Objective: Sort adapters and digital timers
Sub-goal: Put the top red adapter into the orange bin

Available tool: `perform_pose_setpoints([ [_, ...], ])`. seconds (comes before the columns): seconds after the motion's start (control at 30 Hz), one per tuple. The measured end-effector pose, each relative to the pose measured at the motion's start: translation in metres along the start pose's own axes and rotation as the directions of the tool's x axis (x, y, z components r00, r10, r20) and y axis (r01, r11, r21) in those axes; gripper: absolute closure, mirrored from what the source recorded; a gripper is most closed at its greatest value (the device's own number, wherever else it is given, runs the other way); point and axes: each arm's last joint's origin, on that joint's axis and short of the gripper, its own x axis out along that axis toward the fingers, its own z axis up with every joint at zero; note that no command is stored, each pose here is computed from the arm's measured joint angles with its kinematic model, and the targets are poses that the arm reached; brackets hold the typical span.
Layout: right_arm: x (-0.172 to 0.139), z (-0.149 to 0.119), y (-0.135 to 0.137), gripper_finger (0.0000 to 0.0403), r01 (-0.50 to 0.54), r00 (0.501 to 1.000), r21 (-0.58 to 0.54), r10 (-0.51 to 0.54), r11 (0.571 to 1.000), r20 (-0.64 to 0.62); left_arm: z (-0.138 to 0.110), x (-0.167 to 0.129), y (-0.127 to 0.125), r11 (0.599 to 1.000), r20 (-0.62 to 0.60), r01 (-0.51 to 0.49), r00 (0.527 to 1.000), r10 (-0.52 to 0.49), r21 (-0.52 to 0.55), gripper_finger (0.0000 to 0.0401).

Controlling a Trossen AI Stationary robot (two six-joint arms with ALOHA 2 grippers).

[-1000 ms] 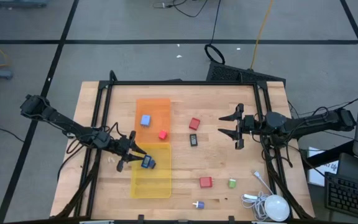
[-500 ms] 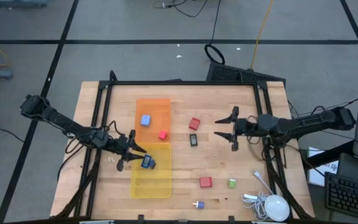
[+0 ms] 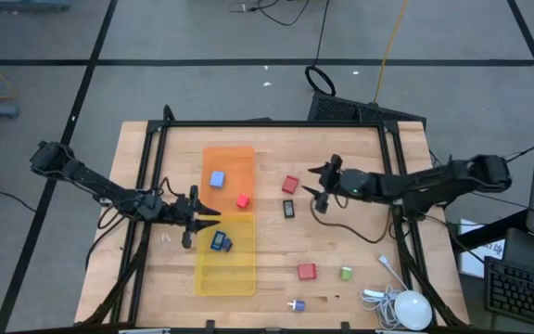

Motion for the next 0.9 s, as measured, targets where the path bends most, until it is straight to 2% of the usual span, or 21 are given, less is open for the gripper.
perform_pose_setpoints([
  [0.1, 0.014, -0.003, -0.004, 0.0117, -0.008, 0.998, 0.037, 0.01, 0.999, -0.054, 0.0, 0.0, 0.0, 1.0, 0.0, 0.0, 1.0, 0.0, 0.0, 0.0286],
  [0.27, 0.034, -0.015, -0.007, 0.0101, -0.006, 0.992, 0.036, 0.011, 0.999, -0.129, 0.0, 0.0, 0.0, 1.0, 0.0, 0.0, 1.0, 0.0, 0.001, 0.0286],
  [0.37, 0.044, -0.024, -0.009, 0.0103, -0.044, 0.988, 0.05, 0.051, 0.998, -0.146, 0.0, 0.0, 0.0, 1.0, -0.001, -0.002, 1.0, 0.002, 0.007, 0.0286],
  [0.53, 0.06, -0.034, -0.012, 0.0112, -0.03, 0.99, 0.059, 0.038, 0.998, -0.138, 0.0, 0.001, 0.002, 1.0, -0.001, -0.014, 1.0, 0.014, 0.008, 0.0286],
  [0.9, 0.084, -0.052, -0.006, 0.0113, -0.096, 0.974, 0.065, 0.107, 0.993, -0.197, 0.0, 0.001, 0.004, 1.0, -0.002, -0.025, 1.0, 0.025, 0.001, 0.0286],
])
